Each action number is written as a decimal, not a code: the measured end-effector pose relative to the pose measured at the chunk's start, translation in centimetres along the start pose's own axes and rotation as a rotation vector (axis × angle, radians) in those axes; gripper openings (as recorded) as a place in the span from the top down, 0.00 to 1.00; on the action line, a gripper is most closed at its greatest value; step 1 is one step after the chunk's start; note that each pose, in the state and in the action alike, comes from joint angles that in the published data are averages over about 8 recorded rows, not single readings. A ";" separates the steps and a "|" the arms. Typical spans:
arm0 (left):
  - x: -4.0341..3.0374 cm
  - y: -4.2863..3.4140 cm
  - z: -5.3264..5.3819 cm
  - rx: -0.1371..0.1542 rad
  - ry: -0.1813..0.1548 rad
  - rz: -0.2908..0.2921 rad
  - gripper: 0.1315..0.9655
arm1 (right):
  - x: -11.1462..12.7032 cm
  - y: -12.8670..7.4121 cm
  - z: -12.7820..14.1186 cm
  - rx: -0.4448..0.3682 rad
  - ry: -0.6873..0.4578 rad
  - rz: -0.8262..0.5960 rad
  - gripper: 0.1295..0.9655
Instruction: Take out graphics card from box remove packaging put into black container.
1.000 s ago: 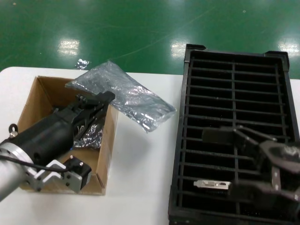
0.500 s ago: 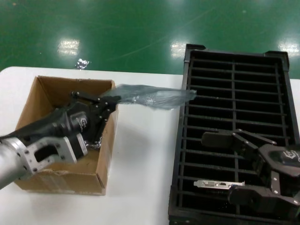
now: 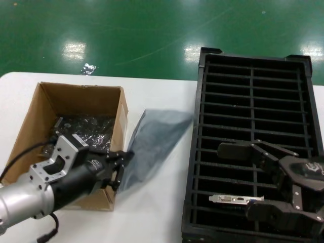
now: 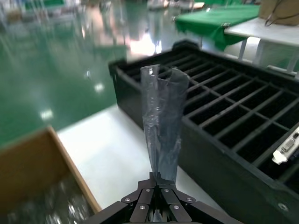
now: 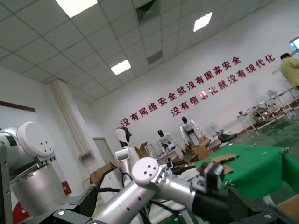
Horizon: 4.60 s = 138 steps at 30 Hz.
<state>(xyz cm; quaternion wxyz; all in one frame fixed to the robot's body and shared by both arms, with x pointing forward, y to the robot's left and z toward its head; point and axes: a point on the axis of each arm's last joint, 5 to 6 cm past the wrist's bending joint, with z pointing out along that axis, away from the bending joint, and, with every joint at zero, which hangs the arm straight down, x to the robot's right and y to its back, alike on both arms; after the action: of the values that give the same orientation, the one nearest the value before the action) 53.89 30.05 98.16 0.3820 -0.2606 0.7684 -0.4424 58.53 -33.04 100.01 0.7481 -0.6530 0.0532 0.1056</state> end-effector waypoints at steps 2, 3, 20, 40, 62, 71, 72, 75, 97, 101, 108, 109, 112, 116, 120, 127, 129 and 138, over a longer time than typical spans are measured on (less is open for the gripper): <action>0.32 -0.05 0.2 -0.036 0.008 -0.039 0.99 | 0.0 0.0 0.0 0.000 0.000 0.000 0.00; 0.40 -0.18 0.3 -0.048 0.010 -0.049 0.99 | 0.0 0.0 0.0 0.000 0.000 0.000 0.00; 0.93 -1.29 2.4 -0.113 0.054 -0.293 0.99 | 0.0 0.0 0.0 0.000 0.000 0.000 0.00; -0.08 1.00 5.6 -0.127 0.022 -0.306 0.90 | 0.0 0.0 0.0 0.000 0.000 0.000 0.00; -4.40 -0.57 -1.2 -0.169 -0.451 0.812 0.48 | 0.0 0.0 0.0 0.000 0.000 0.000 0.00; -4.66 1.43 -3.0 -0.296 -0.608 1.107 0.26 | 0.1 0.3 0.2 0.001 0.014 -0.002 0.00; -4.59 1.52 -3.0 -0.293 -0.609 1.104 0.23 | 0.1 0.4 0.3 0.002 0.021 -0.003 0.00; -4.27 1.72 -2.7 -0.264 -0.600 1.068 0.18 | 0.3 0.9 0.7 0.004 0.052 -0.009 0.00; -0.71 4.16 -0.6 -0.021 -0.552 0.690 0.00 | 1.4 6.4 4.2 0.035 0.419 -0.094 0.00; -0.04 4.62 -0.3 0.015 -0.547 0.613 0.00 | 1.4 7.4 4.6 0.041 0.496 -0.113 0.00; 1.14 5.43 0.2 0.072 -0.541 0.474 0.00 | 1.3 8.9 5.1 0.051 0.639 -0.149 0.00; 1.31 5.55 0.2 0.079 -0.540 0.453 0.00 | 1.2 9.2 5.2 0.053 0.661 -0.154 0.00; 1.81 5.90 0.4 0.100 -0.539 0.392 0.00 | 1.1 9.8 5.3 0.056 0.725 -0.169 0.00; 2.48 6.37 0.6 0.125 -0.538 0.309 0.00 | 0.9 10.6 5.4 0.061 0.811 -0.190 0.00; 3.16 6.86 0.9 0.147 -0.538 0.225 0.00 | 0.6 11.4 5.4 0.064 0.902 -0.210 0.00; 4.36 7.72 1.2 0.178 -0.540 0.075 0.00 | -0.2 12.8 5.2 0.065 1.069 -0.247 0.00; 4.71 7.97 1.3 0.185 -0.541 0.032 0.00 | -0.4 13.2 5.1 0.064 1.117 -0.258 0.00; 6.30 9.13 1.6 0.208 -0.547 -0.165 0.00 | -1.8 14.8 4.4 0.053 1.345 -0.304 0.00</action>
<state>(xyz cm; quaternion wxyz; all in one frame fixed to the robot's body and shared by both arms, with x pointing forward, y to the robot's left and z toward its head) 51.06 28.92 87.37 0.5624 -0.3909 0.5638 -0.4615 53.13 -26.97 86.77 0.5749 -0.5583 0.4159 -0.4299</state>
